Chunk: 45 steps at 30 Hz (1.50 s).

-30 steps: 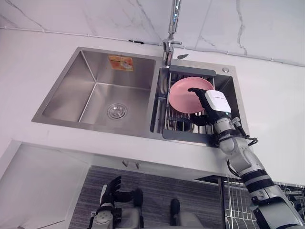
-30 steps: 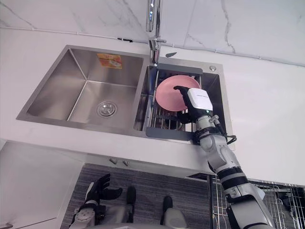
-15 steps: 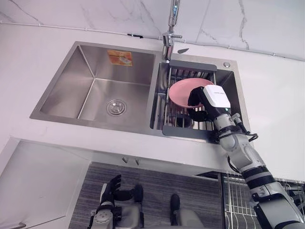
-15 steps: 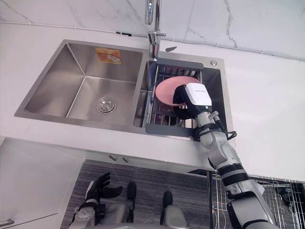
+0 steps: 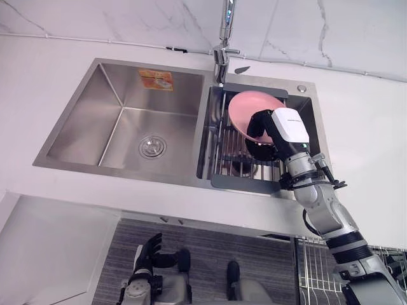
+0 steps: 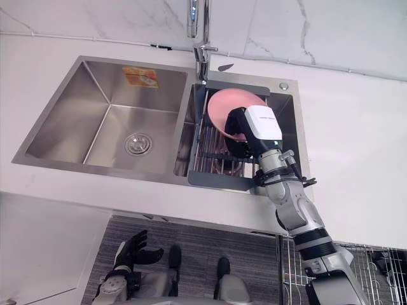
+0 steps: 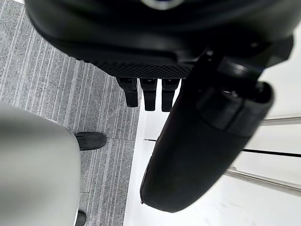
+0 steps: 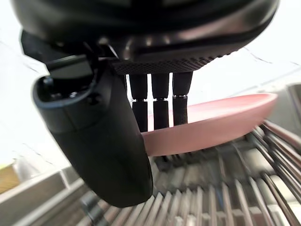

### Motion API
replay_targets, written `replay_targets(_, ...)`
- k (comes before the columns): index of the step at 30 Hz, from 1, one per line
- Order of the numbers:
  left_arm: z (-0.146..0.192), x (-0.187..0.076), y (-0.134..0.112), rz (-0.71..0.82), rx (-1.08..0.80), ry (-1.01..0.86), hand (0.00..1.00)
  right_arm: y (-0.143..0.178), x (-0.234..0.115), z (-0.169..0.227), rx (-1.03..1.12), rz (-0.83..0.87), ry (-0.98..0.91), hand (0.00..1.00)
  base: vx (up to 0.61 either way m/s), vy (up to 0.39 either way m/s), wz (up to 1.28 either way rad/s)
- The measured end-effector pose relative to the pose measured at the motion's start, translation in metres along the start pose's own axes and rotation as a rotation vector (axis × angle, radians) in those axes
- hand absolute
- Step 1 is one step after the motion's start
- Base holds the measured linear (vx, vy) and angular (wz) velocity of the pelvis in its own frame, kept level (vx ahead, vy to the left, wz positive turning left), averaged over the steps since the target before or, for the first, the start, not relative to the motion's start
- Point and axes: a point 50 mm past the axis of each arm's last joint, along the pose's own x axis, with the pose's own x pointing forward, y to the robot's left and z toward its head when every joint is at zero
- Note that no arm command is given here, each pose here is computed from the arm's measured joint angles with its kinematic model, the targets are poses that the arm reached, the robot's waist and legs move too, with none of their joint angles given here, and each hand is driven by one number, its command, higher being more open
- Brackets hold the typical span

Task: Walk over to the sink, pick up the cup, carry it to the dishwasher, place the cup inside the dishwasher, then close the dishwasher door

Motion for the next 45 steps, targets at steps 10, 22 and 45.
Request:
replay_targets(10,-0.005,-0.001,0.001,-0.007,0.008,0.021,0.9,-0.018,-0.009,0.013,-0.037,-0.032,-0.105,0.3,0.0,-0.003,-0.03)
replay_targets(22,-0.021,-0.005,0.003,0.0,0.017,0.09,0.9,-0.034,-0.054,0.009,0.012,-0.163,0.006,0.3,-0.03,-0.007,-0.06)
replay_targets(45,-0.017,-0.003,-0.001,-0.022,0.068,0.078,0.9,-0.042,-0.09,0.012,0.078,-0.35,0.146,0.3,-0.03,0.01,-0.12)
